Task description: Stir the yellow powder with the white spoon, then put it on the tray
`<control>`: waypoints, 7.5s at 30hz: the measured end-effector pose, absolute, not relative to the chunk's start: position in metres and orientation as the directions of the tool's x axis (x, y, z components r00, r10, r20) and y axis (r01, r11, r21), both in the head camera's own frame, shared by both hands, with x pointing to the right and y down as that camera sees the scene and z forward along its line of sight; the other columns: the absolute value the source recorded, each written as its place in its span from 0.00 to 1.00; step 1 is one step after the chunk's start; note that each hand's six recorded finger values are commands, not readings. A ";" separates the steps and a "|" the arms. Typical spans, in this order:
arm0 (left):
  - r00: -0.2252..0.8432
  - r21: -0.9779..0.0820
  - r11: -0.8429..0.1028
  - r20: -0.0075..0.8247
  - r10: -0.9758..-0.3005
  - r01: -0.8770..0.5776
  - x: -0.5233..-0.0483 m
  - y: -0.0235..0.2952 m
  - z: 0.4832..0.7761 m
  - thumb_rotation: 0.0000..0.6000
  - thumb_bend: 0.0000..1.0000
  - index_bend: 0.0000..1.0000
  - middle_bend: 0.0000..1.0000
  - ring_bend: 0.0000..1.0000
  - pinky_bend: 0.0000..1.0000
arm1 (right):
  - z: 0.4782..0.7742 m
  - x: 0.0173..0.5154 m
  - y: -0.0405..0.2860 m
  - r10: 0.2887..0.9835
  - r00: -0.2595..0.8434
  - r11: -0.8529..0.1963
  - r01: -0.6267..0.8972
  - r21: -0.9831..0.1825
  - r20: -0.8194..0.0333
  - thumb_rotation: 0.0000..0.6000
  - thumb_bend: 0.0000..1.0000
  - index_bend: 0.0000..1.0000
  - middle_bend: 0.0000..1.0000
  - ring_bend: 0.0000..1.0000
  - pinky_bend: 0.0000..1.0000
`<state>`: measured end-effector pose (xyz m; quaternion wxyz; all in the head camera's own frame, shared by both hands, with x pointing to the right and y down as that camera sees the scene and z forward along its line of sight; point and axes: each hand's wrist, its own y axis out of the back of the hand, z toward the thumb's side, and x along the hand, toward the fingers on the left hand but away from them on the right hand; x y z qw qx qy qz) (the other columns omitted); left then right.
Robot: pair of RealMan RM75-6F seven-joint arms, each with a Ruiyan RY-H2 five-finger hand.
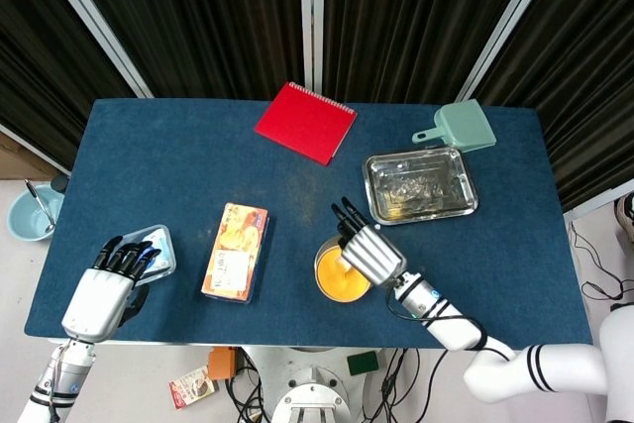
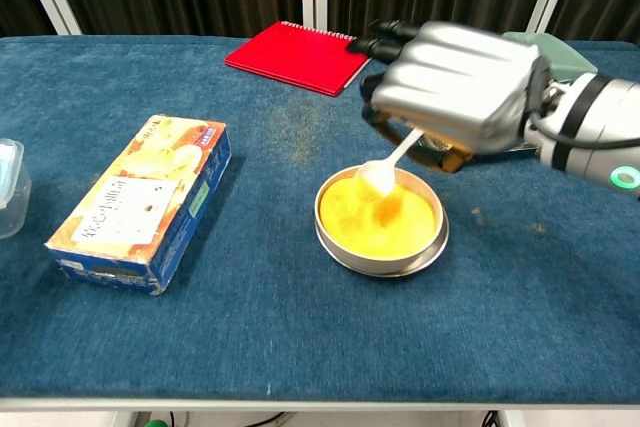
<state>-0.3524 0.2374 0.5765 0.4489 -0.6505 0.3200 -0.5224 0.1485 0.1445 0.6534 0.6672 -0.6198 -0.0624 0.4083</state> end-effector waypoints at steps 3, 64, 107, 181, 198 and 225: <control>0.253 -0.918 -0.392 0.393 -0.884 0.058 -0.350 0.237 0.576 1.00 0.44 0.20 0.17 0.20 0.13 | 0.651 0.155 0.140 0.630 0.657 -0.088 -0.469 -0.879 -0.414 1.00 0.53 0.74 0.30 0.00 0.00; 0.256 -0.914 -0.399 0.402 -0.879 0.065 -0.345 0.240 0.574 1.00 0.44 0.20 0.17 0.20 0.13 | 0.661 0.153 0.149 0.653 0.633 -0.057 -0.508 -0.860 -0.417 1.00 0.55 0.82 0.35 0.03 0.00; 0.237 -0.908 -0.418 0.416 -0.878 0.045 -0.355 0.247 0.576 1.00 0.44 0.20 0.17 0.20 0.13 | 0.647 0.105 0.194 0.480 0.814 0.750 -0.574 -0.327 -0.328 1.00 0.54 0.88 0.37 0.04 0.00; 0.207 -0.911 -0.409 0.411 -0.888 0.055 -0.353 0.247 0.574 1.00 0.45 0.20 0.16 0.20 0.13 | 0.639 0.094 0.190 0.436 0.830 0.807 -0.532 -0.257 -0.349 1.00 0.53 1.00 0.54 0.32 0.00; 0.207 -0.910 -0.411 0.413 -0.887 0.057 -0.353 0.247 0.574 1.00 0.45 0.20 0.16 0.20 0.13 | 0.635 0.092 0.184 0.458 0.823 0.785 -0.552 -0.281 -0.336 1.00 0.53 1.00 0.57 0.37 0.00; 0.213 -0.907 -0.417 0.420 -0.882 0.060 -0.352 0.246 0.574 1.00 0.45 0.20 0.16 0.20 0.13 | 0.619 0.136 0.149 0.636 0.719 0.517 -0.667 -0.536 -0.281 1.00 0.53 1.00 0.56 0.34 0.00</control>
